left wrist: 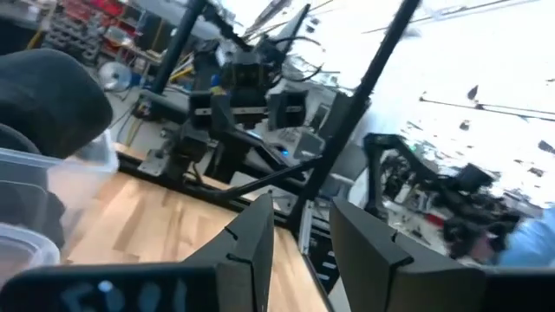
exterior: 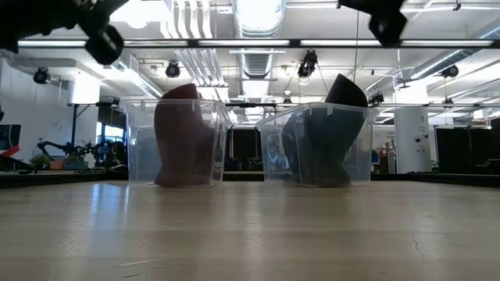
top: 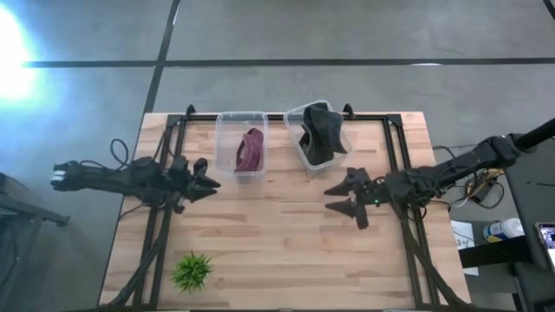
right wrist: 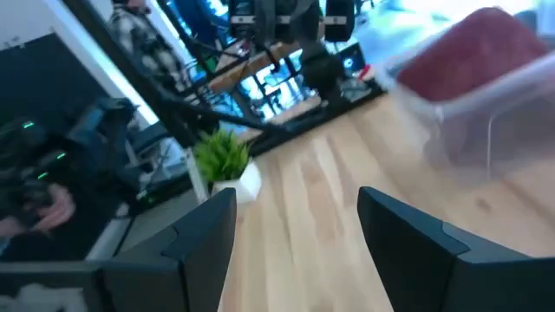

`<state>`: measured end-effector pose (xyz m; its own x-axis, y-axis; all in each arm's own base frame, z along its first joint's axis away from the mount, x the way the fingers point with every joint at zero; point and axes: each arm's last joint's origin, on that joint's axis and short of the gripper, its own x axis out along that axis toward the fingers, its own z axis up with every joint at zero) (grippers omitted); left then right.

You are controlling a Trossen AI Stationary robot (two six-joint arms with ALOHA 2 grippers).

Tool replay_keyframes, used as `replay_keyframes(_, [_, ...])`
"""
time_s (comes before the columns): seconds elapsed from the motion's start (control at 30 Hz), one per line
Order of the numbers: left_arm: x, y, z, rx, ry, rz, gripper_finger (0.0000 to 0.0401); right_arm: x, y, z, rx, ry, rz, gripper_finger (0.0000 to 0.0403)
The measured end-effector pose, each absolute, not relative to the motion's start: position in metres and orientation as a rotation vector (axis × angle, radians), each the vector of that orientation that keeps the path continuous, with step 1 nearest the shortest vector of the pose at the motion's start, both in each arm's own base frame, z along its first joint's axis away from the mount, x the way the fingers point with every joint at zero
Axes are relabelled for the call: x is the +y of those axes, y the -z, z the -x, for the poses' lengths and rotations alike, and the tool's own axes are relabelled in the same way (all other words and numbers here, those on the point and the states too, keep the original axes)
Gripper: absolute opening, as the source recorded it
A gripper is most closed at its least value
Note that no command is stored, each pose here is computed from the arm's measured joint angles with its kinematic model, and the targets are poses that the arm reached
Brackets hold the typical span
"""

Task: Pick & Place hat
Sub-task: Return to Home Position

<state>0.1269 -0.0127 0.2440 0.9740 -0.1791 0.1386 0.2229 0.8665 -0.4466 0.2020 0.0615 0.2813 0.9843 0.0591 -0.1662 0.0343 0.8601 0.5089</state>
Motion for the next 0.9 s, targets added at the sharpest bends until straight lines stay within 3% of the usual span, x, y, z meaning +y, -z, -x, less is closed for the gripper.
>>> replay_keyframes(0.37, [-0.009, -0.204, -0.092, -0.107, 0.192, 0.494, 0.0108, 0.042, -0.232, -0.152, 0.098, 0.049, -0.644, 0.0237])
replay_keyframes(0.67, [0.001, -0.175, -0.097, -0.052, -0.163, 0.499, 0.0108, 0.031, -0.191, -0.129, 0.064, 0.174, -0.629, 0.0237])
replay_keyframes(0.9, [0.002, -0.168, -0.1, -0.057, -0.214, 0.497, 0.0108, 0.028, -0.156, -0.122, 0.152, 0.203, -0.589, 0.0237])
